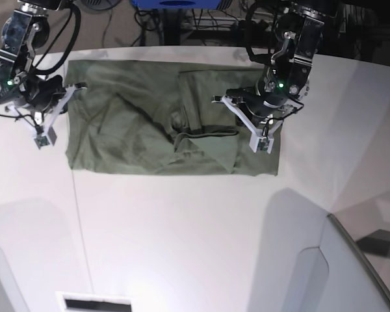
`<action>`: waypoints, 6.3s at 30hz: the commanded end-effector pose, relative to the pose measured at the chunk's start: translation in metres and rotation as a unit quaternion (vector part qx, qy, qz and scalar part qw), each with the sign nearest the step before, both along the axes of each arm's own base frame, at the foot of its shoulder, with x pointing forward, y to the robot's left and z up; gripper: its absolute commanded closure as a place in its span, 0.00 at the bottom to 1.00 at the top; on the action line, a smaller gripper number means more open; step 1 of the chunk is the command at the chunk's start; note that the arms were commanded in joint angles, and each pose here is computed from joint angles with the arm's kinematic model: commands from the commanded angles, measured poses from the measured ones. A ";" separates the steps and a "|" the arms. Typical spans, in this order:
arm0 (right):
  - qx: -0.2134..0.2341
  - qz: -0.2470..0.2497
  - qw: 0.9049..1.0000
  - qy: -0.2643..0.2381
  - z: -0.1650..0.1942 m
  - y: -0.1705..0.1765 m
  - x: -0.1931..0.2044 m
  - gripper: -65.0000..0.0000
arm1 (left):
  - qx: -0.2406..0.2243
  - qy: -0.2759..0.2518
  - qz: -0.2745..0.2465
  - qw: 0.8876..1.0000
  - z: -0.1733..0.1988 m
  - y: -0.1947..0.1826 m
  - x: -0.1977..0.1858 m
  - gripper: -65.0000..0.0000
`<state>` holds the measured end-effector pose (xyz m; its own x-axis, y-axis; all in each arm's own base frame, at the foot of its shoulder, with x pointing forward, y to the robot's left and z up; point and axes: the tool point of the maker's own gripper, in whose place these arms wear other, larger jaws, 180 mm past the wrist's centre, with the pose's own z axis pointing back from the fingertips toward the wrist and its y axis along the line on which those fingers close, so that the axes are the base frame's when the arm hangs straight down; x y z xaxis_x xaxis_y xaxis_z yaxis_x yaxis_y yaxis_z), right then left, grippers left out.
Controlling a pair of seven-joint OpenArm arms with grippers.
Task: Layout the t-shirt on the table in an organized manner, then fold the t-shirt properly
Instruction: 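Press and smooth the folded half with the left gripper, then release, then move both grippers to the shirt's short ends and grasp them, then fold the shirt end held by the right gripper over toward the left gripper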
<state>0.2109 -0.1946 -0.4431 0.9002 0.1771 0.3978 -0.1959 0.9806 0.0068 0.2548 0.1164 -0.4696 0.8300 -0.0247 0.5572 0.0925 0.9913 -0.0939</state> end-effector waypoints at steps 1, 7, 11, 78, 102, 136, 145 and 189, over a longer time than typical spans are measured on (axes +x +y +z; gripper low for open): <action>-0.002 0.002 1.000 -0.019 0.008 -0.002 0.009 0.96 | 0.001 -0.031 0.003 1.000 0.013 0.003 0.017 1.00; -0.003 0.002 1.000 -0.020 0.008 -0.003 0.009 0.96 | 0.003 -0.038 0.003 0.999 0.015 0.004 0.023 1.00; -0.003 0.002 1.000 -0.020 0.008 -0.003 0.009 0.96 | -0.002 -0.032 -0.003 0.999 0.010 -0.004 0.031 1.00; 0.277 -0.135 0.950 -0.057 0.015 -0.029 0.027 0.34 | 0.018 -0.082 -0.100 0.991 0.012 -0.013 -0.027 1.00; 0.350 -0.116 0.929 0.029 -0.030 0.018 0.030 0.27 | 0.126 -0.148 0.067 0.979 0.085 0.164 -0.027 1.00; 0.385 -0.091 0.918 0.031 -0.032 0.065 0.043 0.56 | 0.009 -0.110 0.072 0.991 -0.006 0.131 0.021 1.00; 0.401 -0.120 0.907 0.033 -0.043 0.065 0.046 1.00 | -0.002 -0.088 0.050 0.995 -0.022 0.110 0.019 1.00; 0.387 0.039 0.921 0.029 0.049 0.253 0.074 0.99 | -0.053 -0.096 -0.010 0.994 -0.021 0.029 0.041 1.00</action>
<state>0.2744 0.0536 -0.4080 0.9359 -0.0586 0.3474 -0.2155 0.6848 0.6961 0.2980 0.1419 -0.4885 0.6936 0.0450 0.7190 0.1371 0.9716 -0.1931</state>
